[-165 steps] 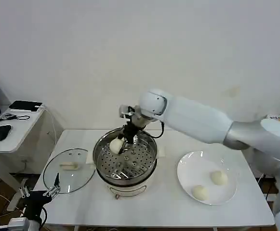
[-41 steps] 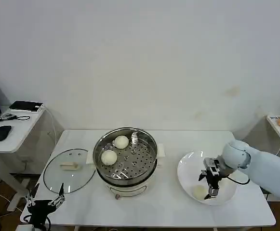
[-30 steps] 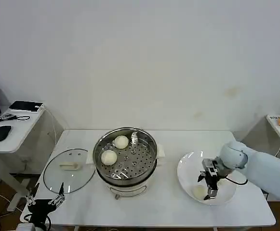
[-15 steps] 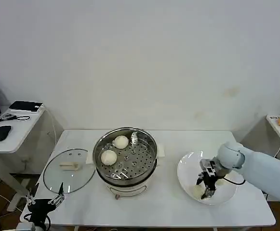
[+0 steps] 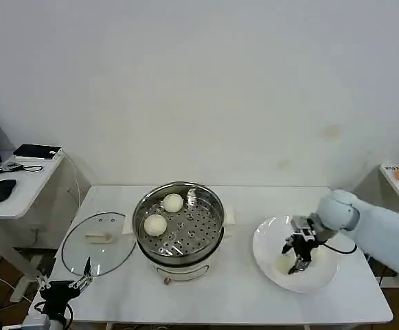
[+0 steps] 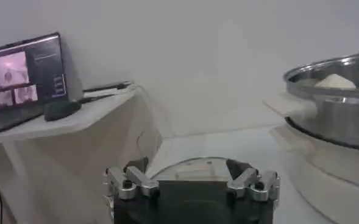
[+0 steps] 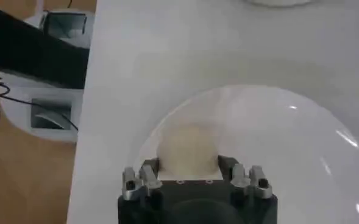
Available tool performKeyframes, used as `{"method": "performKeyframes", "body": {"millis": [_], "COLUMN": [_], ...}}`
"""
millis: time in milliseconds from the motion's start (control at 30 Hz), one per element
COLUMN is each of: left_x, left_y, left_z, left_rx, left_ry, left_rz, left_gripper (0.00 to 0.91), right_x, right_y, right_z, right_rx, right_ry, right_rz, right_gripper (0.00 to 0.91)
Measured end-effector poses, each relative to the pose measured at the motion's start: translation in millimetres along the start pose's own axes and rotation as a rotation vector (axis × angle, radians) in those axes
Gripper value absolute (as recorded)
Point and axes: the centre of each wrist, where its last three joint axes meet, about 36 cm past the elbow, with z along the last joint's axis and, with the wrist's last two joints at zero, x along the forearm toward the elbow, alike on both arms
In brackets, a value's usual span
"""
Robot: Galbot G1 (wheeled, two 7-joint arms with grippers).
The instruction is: Take steamed baozi put them in steamer then cover it.
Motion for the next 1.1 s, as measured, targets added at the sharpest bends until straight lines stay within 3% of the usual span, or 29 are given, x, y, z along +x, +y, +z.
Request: {"method": "performKeyframes", "body": {"millis": [267,567,867,1100], "left_x": [-2.1,-3.0,2.7,9.2], "left_y": [-0.8,-1.6,0.3,-0.7], "left_z": [-3.1,-4.4,-6.0,-7.9], "left_rx": [0.006,0.015,0.019,0.013], "left_ry": [-0.012,-0.018,-0.017,-0.018], "left_rz": [0.000,-0.002,-0.018,-0.030], "left_gripper": [0.907,0.907,0.907,0.907], "right_x": [68.4,137.7,146.6,125.4], "right_y": [-32.9,-72.5,-98.0,-99.5], "right_z": [-43.3,-139.4,-228.0,-283.7], "right_rx": [0.089,0.280,0.539,0.769], "right_ry": [-0.041,-0.097,-0.169,-0.159], "right_rz": [0.090,0.174,0.133,0.096], "right_gripper": [0.665,0.665,0.665,0.665]}}
